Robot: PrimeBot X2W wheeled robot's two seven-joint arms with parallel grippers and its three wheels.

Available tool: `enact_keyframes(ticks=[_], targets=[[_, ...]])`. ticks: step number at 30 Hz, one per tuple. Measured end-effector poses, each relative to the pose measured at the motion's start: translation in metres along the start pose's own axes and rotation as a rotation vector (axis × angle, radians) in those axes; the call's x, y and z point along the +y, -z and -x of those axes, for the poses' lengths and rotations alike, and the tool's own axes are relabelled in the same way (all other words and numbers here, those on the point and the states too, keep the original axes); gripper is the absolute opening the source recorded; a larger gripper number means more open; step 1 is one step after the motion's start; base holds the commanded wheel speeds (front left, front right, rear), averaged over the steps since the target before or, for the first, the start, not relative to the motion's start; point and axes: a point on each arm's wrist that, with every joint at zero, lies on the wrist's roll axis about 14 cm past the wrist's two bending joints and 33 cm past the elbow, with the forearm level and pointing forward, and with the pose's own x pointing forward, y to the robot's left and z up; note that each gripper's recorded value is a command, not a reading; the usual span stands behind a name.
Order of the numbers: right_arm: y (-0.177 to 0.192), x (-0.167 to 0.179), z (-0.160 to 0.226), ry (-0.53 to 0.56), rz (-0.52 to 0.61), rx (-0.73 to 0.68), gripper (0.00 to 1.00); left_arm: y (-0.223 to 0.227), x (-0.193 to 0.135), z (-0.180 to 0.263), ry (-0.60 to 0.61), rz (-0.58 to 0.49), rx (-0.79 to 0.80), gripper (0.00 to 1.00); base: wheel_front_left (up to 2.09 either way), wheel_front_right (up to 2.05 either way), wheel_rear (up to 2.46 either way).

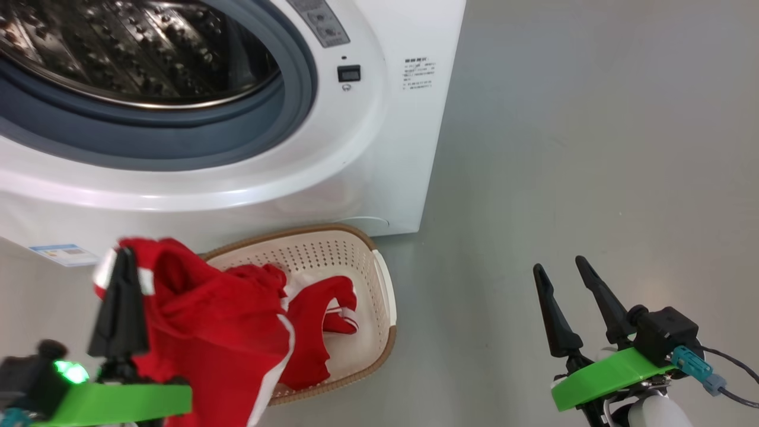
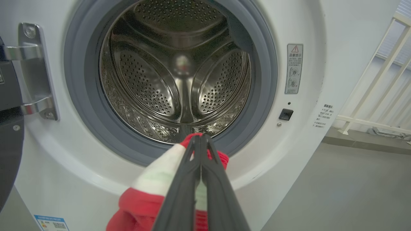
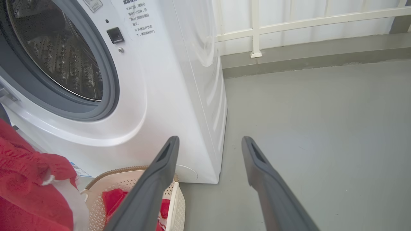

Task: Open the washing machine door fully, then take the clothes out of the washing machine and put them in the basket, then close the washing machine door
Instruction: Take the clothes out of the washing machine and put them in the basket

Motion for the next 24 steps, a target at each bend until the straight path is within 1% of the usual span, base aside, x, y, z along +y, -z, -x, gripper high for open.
enact_keyframes(ticks=[3, 4, 7, 13, 17, 24], targets=[[0.003, -0.001, -0.003, 0.001, 0.0, 0.007, 1.0, 0.034, 0.007, 0.006, -0.025, 0.016, 0.093, 0.0, 0.0, 0.0, 0.0], [0.006, -0.003, -0.004, 0.005, -0.001, 0.014, 1.0, 0.056, 0.01, 0.011, -0.038, 0.025, 0.155, 0.0, 0.0, 0.0, 0.0], [0.008, -0.005, -0.007, 0.009, 0.0, 0.017, 1.0, 0.088, 0.015, 0.018, -0.055, 0.038, 0.245, 0.0, 0.0, 0.0, 0.0], [0.015, -0.009, -0.015, 0.017, 0.001, 0.031, 1.0, 0.132, 0.011, 0.012, -0.032, 0.051, 0.359, 0.0, 0.0, 0.0, 0.0], [0.02, -0.01, -0.022, 0.015, 0.0, 0.039, 1.0, 0.165, 0.011, 0.008, -0.021, 0.044, 0.455, 0.0, 0.0, 0.0, 0.0], [0.03, -0.012, -0.034, 0.01, -0.003, 0.056, 1.0, 0.211, 0.006, 0.001, 0.014, 0.032, 0.584, 0.0, 0.0, 0.0, 0.0]])
